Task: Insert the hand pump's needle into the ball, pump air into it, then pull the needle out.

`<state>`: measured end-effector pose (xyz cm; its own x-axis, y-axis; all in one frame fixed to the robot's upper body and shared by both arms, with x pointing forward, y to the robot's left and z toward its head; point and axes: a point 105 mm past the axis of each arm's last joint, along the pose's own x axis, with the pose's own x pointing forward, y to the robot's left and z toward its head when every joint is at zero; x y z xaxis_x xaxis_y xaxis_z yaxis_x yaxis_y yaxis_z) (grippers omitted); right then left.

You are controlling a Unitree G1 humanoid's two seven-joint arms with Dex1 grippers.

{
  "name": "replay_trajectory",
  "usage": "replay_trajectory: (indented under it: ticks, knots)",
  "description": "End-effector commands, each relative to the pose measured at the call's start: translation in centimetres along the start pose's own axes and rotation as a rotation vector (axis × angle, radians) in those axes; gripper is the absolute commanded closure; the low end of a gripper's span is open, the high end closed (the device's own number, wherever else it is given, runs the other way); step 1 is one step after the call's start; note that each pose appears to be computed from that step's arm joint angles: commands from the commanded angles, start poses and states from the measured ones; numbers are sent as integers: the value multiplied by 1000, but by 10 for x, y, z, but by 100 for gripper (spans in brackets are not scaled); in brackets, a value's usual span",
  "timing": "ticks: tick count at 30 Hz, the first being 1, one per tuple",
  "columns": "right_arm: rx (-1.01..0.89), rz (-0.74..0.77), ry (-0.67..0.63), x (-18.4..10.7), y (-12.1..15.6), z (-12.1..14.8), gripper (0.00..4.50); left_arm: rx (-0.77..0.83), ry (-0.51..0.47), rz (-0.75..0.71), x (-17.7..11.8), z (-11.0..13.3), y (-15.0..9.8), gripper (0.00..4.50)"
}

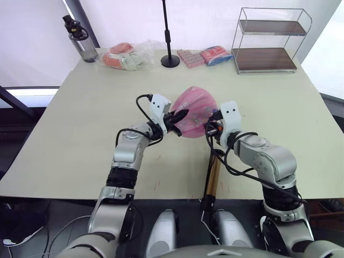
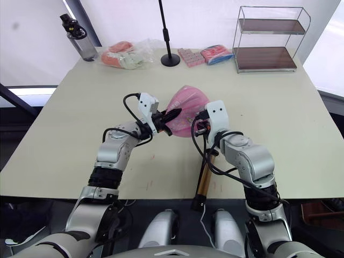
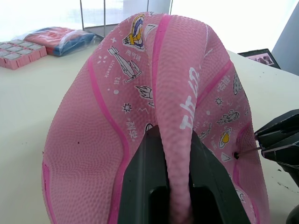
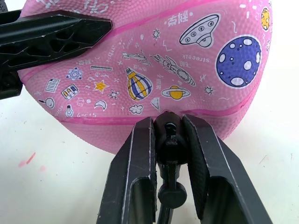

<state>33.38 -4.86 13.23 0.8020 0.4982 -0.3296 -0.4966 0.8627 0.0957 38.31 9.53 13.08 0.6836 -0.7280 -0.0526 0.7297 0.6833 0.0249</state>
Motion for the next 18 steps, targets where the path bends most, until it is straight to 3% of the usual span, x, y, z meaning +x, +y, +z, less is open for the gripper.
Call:
replay_trajectory:
  ticks: [1,7,18]
  knots:
    - [-77,29,-29,-4,7,8,416,-73,145,-27,1,-45,-11,450]
    - [-305,63,17,0,10,4,416,-82,152,-37,2,-46,-13,450]
    - [-452,108,175,15,4,-4,416,-113,173,-60,5,-50,-18,450]
